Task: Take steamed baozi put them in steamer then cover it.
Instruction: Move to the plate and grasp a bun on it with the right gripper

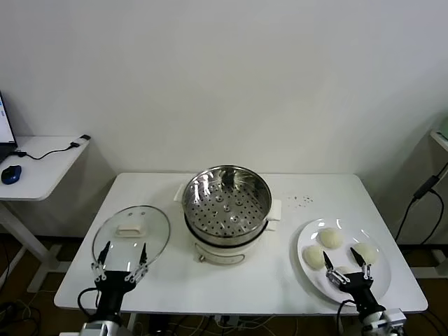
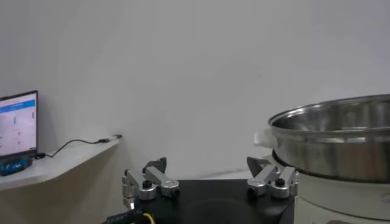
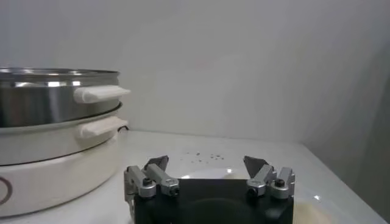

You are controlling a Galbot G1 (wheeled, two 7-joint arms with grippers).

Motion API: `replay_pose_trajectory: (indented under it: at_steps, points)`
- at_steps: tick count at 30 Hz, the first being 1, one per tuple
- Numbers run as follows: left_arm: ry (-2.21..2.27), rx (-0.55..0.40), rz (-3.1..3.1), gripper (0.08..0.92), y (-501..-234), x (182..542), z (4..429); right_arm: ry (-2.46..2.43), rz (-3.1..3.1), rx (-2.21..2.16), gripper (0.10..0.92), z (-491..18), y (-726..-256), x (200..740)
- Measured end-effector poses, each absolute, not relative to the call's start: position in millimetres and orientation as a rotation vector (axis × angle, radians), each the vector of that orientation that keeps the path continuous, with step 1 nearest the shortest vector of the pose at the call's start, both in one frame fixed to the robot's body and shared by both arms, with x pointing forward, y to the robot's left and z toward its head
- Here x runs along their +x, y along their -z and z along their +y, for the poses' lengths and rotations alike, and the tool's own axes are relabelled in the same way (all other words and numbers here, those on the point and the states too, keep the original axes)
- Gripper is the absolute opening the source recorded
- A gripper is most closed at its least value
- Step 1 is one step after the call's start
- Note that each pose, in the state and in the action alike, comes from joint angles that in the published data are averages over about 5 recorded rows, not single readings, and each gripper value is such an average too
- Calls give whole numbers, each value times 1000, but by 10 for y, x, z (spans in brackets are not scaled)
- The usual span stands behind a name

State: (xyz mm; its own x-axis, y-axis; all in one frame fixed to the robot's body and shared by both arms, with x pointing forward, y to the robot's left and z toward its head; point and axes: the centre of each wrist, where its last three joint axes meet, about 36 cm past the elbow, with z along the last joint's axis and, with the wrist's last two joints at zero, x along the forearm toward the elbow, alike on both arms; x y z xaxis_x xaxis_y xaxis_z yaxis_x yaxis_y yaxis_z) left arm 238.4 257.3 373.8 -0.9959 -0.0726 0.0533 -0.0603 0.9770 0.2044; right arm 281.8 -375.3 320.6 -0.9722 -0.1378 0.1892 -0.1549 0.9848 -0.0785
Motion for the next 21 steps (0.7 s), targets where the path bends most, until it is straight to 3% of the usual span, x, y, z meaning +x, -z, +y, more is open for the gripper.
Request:
replay_pose_trajectory:
  at_steps: [8,21]
  points:
    - [322,106,-3053,823,-3737,2359,2569,-423,-2762,495,823,-4165,-3524,3189]
    - [324,108,-3039,823,-3681,2335,2567,-995,-2182,927,823,-4854,-4474,4351]
